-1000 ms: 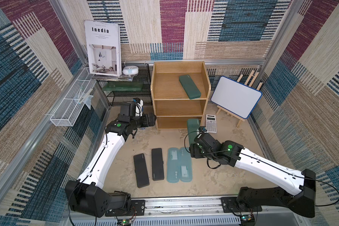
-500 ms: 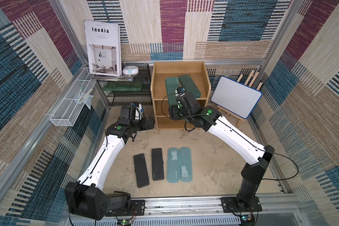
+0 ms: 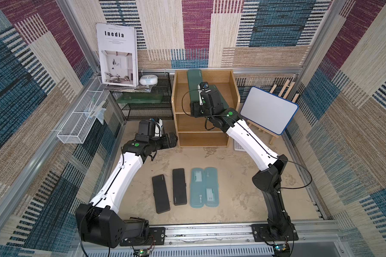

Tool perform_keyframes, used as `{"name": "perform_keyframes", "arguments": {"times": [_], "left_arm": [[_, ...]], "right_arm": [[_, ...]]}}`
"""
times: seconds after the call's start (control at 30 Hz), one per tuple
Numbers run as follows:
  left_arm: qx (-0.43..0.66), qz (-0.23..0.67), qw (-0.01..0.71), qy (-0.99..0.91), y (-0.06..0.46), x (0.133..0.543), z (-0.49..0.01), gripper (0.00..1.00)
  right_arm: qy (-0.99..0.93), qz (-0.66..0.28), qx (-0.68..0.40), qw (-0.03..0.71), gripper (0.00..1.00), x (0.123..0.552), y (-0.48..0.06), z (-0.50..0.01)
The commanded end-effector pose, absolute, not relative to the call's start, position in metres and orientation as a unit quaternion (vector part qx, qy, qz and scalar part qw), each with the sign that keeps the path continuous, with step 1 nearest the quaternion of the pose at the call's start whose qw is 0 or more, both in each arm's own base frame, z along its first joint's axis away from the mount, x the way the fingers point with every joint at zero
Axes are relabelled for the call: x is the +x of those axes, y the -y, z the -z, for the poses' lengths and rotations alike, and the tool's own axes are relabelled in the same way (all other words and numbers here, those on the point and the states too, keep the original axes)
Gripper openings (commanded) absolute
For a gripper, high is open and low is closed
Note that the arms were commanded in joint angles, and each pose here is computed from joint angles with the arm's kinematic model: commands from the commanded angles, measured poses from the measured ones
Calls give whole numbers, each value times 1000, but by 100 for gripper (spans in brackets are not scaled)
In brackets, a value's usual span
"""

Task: Place the pencil cases on the shelf according to color
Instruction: Place the pencil case on the shelf.

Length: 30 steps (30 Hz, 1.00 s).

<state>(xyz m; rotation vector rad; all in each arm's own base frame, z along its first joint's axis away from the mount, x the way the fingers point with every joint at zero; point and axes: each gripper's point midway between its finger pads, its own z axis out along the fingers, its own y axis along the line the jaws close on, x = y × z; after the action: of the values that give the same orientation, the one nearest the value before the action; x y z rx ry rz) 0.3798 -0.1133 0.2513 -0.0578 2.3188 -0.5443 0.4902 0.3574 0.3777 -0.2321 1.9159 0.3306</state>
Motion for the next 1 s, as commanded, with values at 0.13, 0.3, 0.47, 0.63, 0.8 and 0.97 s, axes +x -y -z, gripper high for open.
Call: {"name": "perform_keyframes", "arguments": {"times": [0.13,0.3,0.47,0.63,0.8,0.97], "left_arm": [[-26,230,371,-899,116,382,-256,100],[-28,233,370,-899,115,382,-256,99],[-31,235,368,-899,115,383,-255,99],[-31,236,367,-899,114,383,-255,99],[-33,230,369,-900,111,384,-254,99],[-28,234,371,-898,113,384,-255,99]], "right_arm": [[-810,-123,-87,567,75,508,-353,-368],[-816,-133,-89,556,90,508,-357,-361],[-811,-148,-88,560,96,504,-358,-370],[-798,-162,-89,573,99,497,-356,-392],[-772,-193,-100,598,99,479,-353,-435],[-753,-209,-113,614,99,450,-345,-471]]}}
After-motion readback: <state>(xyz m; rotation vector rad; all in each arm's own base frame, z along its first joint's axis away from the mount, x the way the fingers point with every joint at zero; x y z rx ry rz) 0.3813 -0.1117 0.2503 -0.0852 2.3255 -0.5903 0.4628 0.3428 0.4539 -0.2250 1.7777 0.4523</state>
